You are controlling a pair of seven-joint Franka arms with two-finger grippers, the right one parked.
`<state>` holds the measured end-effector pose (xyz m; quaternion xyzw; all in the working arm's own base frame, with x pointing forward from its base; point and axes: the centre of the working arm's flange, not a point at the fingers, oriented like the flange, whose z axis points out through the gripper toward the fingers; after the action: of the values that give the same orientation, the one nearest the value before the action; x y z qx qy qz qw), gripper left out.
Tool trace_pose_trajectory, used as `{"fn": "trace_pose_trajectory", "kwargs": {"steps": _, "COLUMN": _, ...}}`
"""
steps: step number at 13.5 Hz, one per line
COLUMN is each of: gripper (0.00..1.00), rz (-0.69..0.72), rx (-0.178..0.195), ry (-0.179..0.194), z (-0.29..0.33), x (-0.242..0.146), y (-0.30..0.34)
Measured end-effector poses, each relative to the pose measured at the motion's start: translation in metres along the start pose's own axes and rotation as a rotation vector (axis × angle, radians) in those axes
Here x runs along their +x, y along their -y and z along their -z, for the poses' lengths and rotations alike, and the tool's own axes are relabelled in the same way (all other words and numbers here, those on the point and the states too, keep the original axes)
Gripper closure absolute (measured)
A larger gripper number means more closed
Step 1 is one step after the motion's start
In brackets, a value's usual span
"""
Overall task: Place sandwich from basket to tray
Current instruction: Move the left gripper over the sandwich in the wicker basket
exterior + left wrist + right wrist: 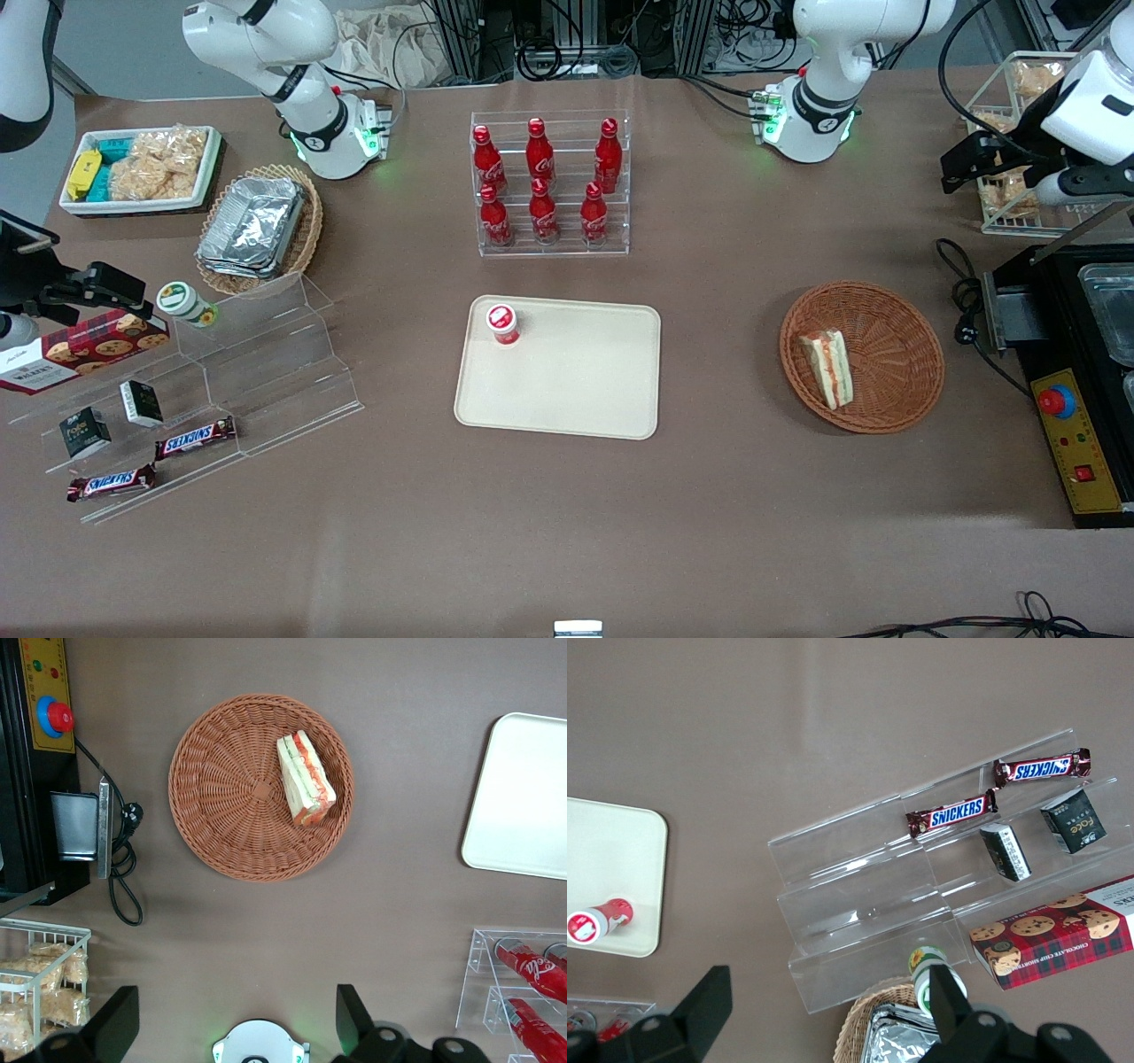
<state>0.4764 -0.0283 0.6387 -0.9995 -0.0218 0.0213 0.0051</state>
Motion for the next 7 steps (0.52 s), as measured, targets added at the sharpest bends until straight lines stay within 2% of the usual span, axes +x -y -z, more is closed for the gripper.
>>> {"fn": "trace_pose_trajectory", "kwargs": {"steps": 5, "gripper": 0.00, "rz": 0.001, "rx": -0.002, "ry": 0.003, "z": -0.0013, "x": 0.0015, "y": 0.0074}}
{"fn": "trace_pose_trajectory", "kwargs": {"steps": 7, "gripper": 0.00, "rz": 0.004, "rx": -0.001, "ry": 0.026, "z": -0.0098, "x": 0.0053, "y": 0.0087}}
